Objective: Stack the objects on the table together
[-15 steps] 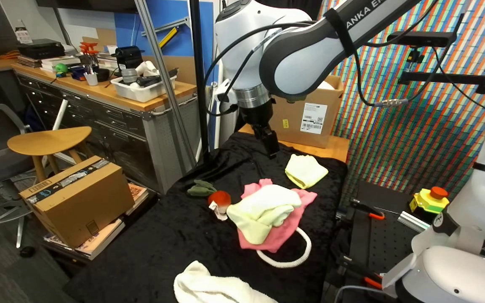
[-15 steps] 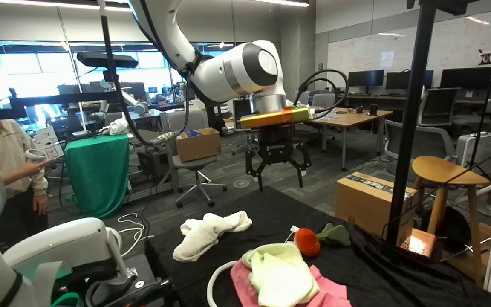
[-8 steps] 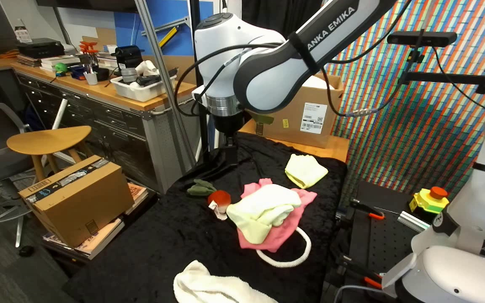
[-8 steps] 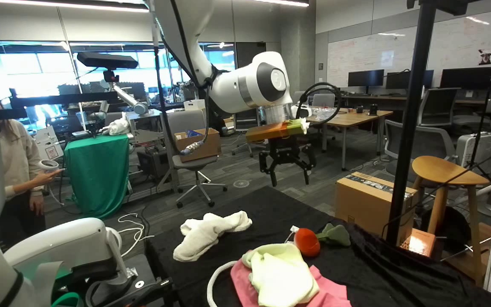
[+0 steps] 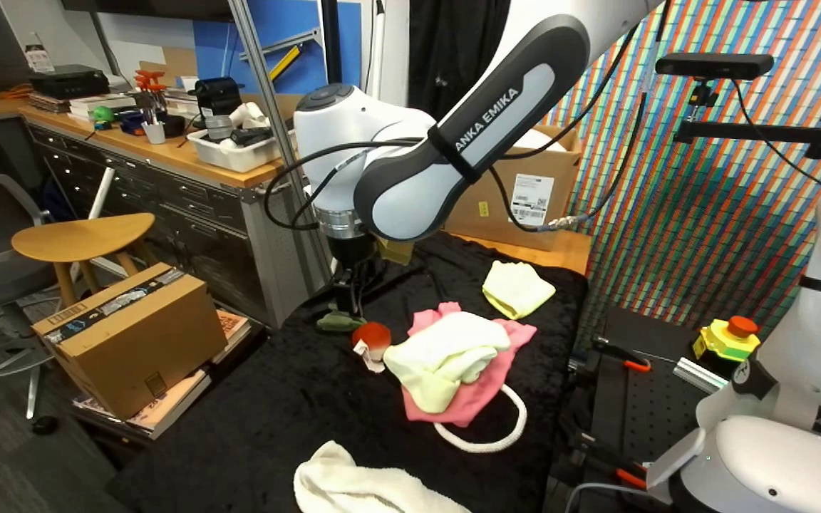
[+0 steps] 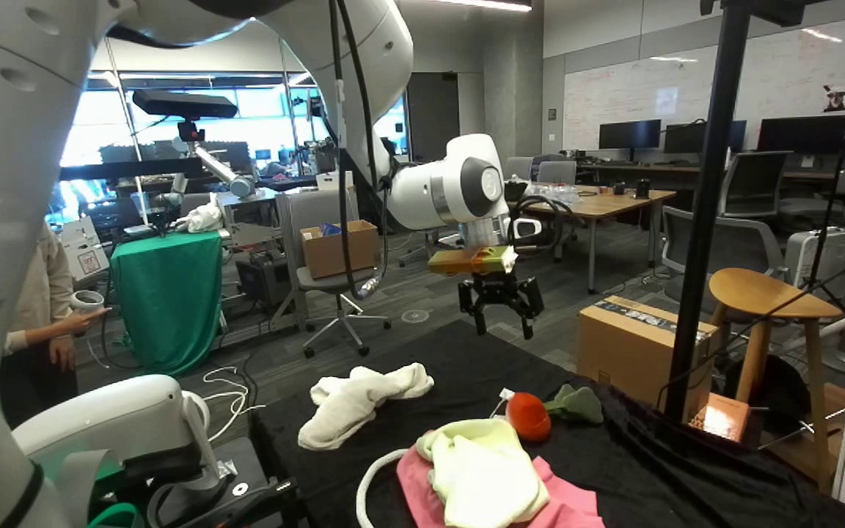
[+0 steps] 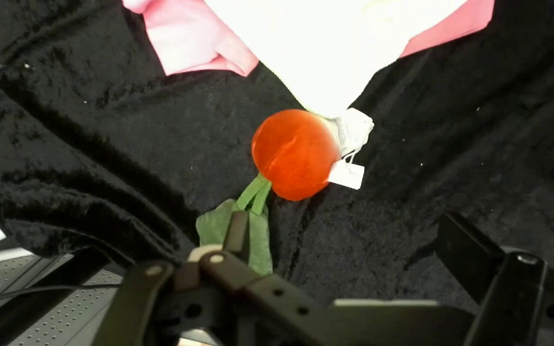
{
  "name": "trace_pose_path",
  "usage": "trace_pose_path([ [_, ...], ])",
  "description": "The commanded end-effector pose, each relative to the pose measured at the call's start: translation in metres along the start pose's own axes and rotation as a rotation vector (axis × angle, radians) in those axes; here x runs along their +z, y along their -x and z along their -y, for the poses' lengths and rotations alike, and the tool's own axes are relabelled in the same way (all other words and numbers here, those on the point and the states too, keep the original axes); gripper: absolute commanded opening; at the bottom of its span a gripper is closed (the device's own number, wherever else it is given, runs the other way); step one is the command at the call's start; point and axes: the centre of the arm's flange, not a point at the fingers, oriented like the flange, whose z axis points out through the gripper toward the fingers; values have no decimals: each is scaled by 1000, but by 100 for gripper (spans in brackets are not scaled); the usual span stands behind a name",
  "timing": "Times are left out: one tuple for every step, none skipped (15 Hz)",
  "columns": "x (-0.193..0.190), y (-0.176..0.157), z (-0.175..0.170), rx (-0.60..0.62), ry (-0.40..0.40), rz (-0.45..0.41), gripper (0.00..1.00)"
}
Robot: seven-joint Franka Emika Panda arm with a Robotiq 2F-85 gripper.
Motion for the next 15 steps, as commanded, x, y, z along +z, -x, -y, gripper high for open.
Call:
trace_pose_path([
  [28,-28,9,90,9,2,100],
  [35,-29,10,104,10,19,100],
  [45,-30,11,113,11,40,100],
  [54,-31,12,121,14,54,100],
  [61,-31,13,124,14,69,100],
  [69,-32,15,130,18,77,100],
  [78,-34,15,137,25,82,100],
  [85,-36,15,144,25,94,100],
  [92,-39,14,151,27,102,100],
  [98,-42,14,155,26,109,100],
  [103,-44,12,164,26,116,100],
  [107,-46,11,168,20,125,100],
  [111,-47,9,179,17,132,100],
  [114,-49,7,187,12,138,100],
  [117,-51,6,195,10,144,100],
])
